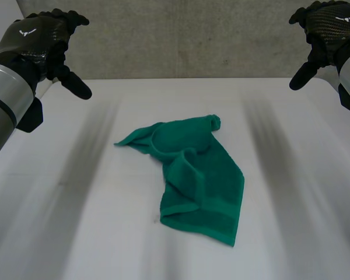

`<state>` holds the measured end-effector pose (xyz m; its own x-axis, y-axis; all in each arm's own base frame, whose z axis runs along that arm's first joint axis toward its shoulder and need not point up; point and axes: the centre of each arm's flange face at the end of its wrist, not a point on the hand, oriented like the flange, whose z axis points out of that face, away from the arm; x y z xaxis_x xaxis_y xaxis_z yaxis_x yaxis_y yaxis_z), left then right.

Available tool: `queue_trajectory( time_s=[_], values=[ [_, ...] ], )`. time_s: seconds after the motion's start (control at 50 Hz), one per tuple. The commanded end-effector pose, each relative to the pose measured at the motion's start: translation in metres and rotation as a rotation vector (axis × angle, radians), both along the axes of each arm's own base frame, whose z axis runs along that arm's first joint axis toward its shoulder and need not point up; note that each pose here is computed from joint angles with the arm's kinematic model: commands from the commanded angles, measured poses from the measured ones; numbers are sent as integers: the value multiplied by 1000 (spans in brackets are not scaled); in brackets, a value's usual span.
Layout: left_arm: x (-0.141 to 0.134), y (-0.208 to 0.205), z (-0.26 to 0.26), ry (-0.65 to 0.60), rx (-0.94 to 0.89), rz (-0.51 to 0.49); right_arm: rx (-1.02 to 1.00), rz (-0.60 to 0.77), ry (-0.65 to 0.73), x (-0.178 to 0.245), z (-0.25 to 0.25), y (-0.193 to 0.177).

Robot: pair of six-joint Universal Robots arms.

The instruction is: Fold the towel.

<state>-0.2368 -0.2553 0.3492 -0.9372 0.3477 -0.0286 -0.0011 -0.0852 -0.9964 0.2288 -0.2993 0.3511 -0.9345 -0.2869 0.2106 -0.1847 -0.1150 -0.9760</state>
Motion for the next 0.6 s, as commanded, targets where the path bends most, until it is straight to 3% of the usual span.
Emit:
queue_trajectory(
  time_s=[0.02, 0.22, 0.36, 0.5, 0.6],
  values=[
    [-1, 1, -2, -4, 6, -4, -1, 17, 5, 4, 0, 2],
    [-10, -2, -20, -28, 54, -29, -12, 101, 156, 16, -11, 11],
    [-29, -8, -50, -101, 80, -104, 20, 142, 239, 26, -24, 25],
    [-45, -29, -91, -266, 64, -137, 148, 232, 215, 43, -42, 55],
    [-54, -53, -116, -317, 34, -136, 247, 287, 63, 57, -50, 74]
  ],
)
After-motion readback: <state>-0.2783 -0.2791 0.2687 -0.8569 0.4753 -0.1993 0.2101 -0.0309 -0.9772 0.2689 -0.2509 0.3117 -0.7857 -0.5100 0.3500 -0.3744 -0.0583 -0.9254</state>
